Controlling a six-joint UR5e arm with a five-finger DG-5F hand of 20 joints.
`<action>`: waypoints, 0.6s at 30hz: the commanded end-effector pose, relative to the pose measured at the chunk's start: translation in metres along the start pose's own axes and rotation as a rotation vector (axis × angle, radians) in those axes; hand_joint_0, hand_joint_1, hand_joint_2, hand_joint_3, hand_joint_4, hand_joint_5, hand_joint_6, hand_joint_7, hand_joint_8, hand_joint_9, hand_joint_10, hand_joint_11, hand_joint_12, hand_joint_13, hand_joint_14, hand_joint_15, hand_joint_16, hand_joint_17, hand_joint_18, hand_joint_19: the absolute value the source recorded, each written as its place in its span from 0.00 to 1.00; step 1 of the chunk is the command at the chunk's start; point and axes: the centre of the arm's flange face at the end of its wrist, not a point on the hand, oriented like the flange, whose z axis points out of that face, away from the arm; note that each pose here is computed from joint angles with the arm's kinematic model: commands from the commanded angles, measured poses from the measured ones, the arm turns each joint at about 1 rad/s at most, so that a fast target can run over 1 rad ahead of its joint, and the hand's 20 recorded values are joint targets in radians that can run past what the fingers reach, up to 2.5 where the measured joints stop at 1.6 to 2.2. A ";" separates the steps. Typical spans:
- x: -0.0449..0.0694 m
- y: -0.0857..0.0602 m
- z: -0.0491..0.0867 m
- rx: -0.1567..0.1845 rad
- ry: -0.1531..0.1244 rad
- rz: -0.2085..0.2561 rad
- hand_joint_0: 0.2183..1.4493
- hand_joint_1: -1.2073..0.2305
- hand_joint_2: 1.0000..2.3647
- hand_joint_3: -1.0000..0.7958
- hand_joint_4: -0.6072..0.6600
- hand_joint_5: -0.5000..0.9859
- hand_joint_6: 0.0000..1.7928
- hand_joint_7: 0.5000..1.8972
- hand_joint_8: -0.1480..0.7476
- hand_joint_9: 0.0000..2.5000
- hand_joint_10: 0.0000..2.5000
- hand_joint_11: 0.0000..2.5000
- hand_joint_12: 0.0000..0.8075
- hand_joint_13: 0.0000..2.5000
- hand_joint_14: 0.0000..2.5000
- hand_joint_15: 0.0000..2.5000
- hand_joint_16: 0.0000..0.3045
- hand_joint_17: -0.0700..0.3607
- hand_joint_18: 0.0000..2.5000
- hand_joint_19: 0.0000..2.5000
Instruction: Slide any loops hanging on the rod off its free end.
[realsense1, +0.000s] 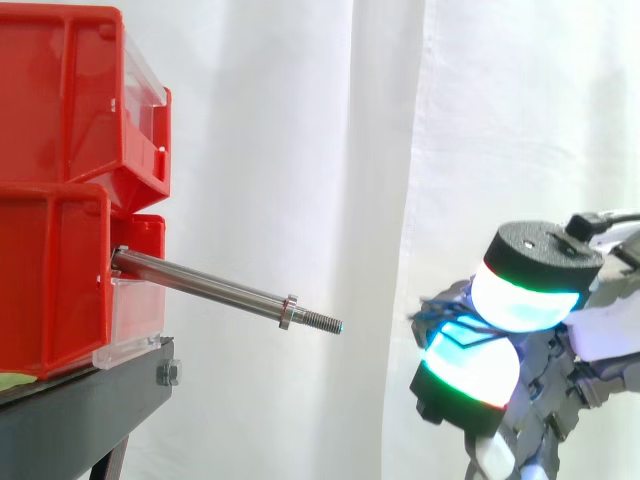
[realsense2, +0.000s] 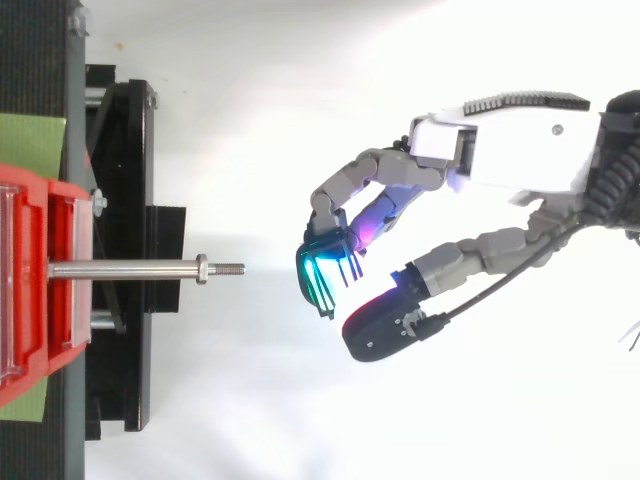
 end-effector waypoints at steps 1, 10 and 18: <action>-0.005 0.010 -0.006 0.001 -0.007 0.008 0.32 0.38 0.01 0.34 0.56 0.21 0.49 0.42 0.46 0.36 0.01 0.15 0.32 0.32 0.00 0.06 0.12 0.35 0.31 0.17; -0.005 0.017 -0.009 0.032 -0.013 0.035 0.34 0.33 0.01 0.33 0.55 0.20 0.49 0.37 0.46 0.35 0.01 0.16 0.32 0.32 0.00 0.05 0.12 0.35 0.31 0.16; -0.004 0.017 -0.010 0.039 -0.008 0.059 0.36 0.30 0.00 0.32 0.53 0.19 0.50 0.36 0.45 0.34 0.01 0.15 0.32 0.32 0.00 0.05 0.12 0.35 0.31 0.16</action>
